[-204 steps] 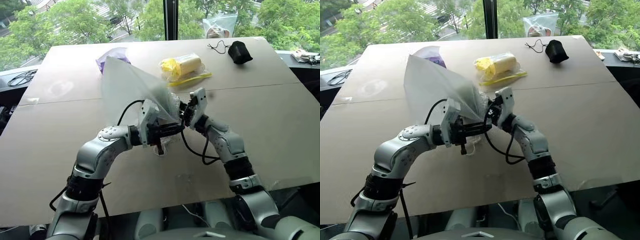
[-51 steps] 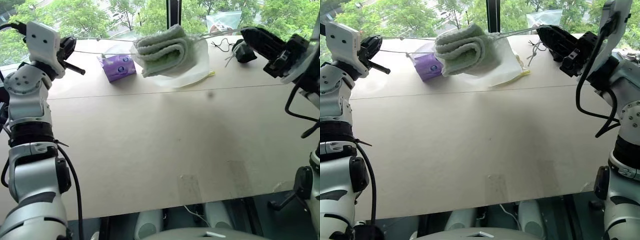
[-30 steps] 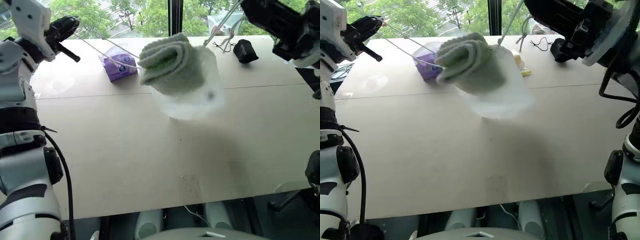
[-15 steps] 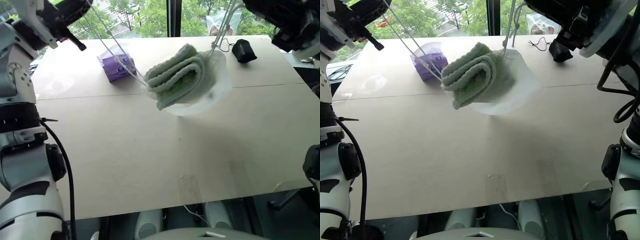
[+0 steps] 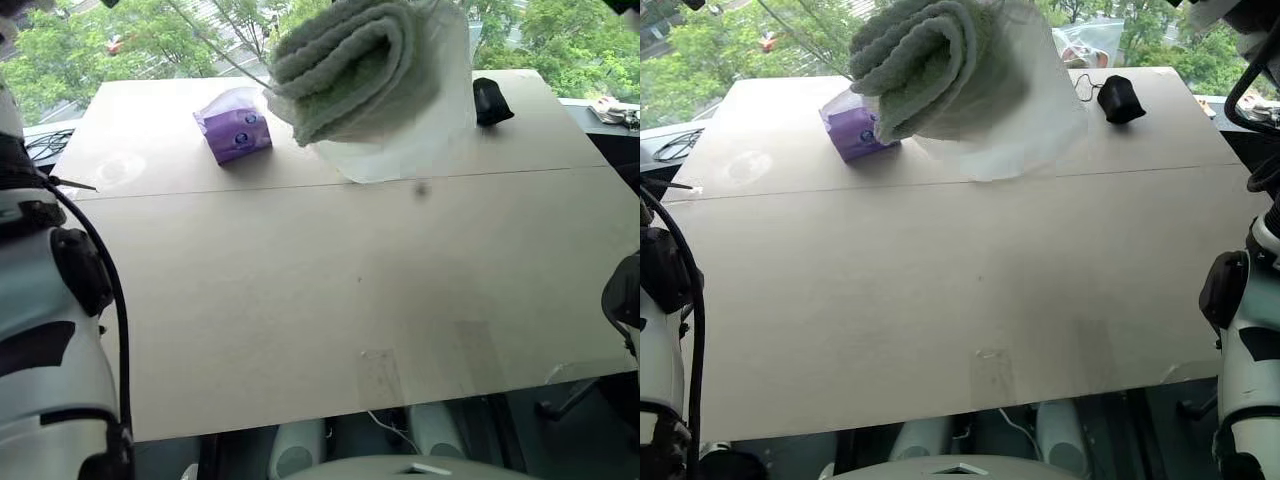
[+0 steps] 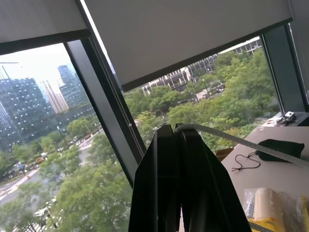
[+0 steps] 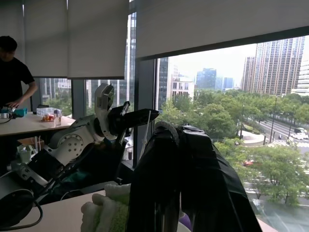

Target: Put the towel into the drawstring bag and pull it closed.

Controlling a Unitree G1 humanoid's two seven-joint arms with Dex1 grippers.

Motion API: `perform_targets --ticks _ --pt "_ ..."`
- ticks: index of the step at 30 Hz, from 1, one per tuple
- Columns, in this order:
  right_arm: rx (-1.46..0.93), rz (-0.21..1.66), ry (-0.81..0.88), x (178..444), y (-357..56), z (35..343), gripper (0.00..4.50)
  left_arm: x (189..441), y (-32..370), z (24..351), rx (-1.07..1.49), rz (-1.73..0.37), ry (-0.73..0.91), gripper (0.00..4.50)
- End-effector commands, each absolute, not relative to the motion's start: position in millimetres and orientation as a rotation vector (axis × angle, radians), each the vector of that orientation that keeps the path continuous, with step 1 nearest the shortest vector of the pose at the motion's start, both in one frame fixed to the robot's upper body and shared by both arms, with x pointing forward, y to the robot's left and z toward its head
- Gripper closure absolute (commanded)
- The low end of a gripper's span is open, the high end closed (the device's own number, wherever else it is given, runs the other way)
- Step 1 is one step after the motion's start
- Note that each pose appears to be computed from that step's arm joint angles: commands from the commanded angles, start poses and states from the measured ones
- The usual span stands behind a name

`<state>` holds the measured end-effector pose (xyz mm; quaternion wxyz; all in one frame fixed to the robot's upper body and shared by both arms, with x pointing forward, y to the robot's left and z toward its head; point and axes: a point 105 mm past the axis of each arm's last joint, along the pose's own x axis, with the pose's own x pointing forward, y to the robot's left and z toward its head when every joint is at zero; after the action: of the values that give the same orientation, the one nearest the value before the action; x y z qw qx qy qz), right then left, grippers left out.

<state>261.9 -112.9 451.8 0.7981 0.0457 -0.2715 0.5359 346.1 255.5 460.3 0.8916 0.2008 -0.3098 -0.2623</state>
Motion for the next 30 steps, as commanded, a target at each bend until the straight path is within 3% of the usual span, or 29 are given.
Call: perform_targets --ticks 1,3,7,9,11,14,21,27,30 --pt "0.094 1.123 -0.664 253 -124 465 4.5 338 256 473 0.435 -0.516 -0.694 4.44" --pt "0.092 1.09 -0.593 269 -125 443 4.5 350 250 449 0.446 -0.531 -0.636 4.44" --pt "0.026 0.848 -0.263 341 -135 324 4.5 389 234 339 0.331 -0.568 -0.389 4.44" --pt "-0.055 0.763 -0.171 359 -143 282 4.5 391 228 315 0.334 -0.565 -0.364 4.44" --pt "-0.023 0.791 -0.232 353 -140 300 4.5 385 224 336 0.305 -0.565 -0.431 4.44" --pt "0.082 0.879 -0.385 335 -137 354 4.5 379 235 371 0.292 -0.534 -0.505 4.44" --pt "0.111 0.975 -0.486 306 -134 394 4.5 366 251 412 0.278 -0.475 -0.624 4.44" --pt "-0.052 0.926 -0.416 315 -128 358 4.5 360 264 401 0.278 -0.433 -0.633 4.44" --pt "-0.197 0.989 -0.258 308 -119 304 4.5 355 262 349 0.283 -0.508 -0.485 4.44"
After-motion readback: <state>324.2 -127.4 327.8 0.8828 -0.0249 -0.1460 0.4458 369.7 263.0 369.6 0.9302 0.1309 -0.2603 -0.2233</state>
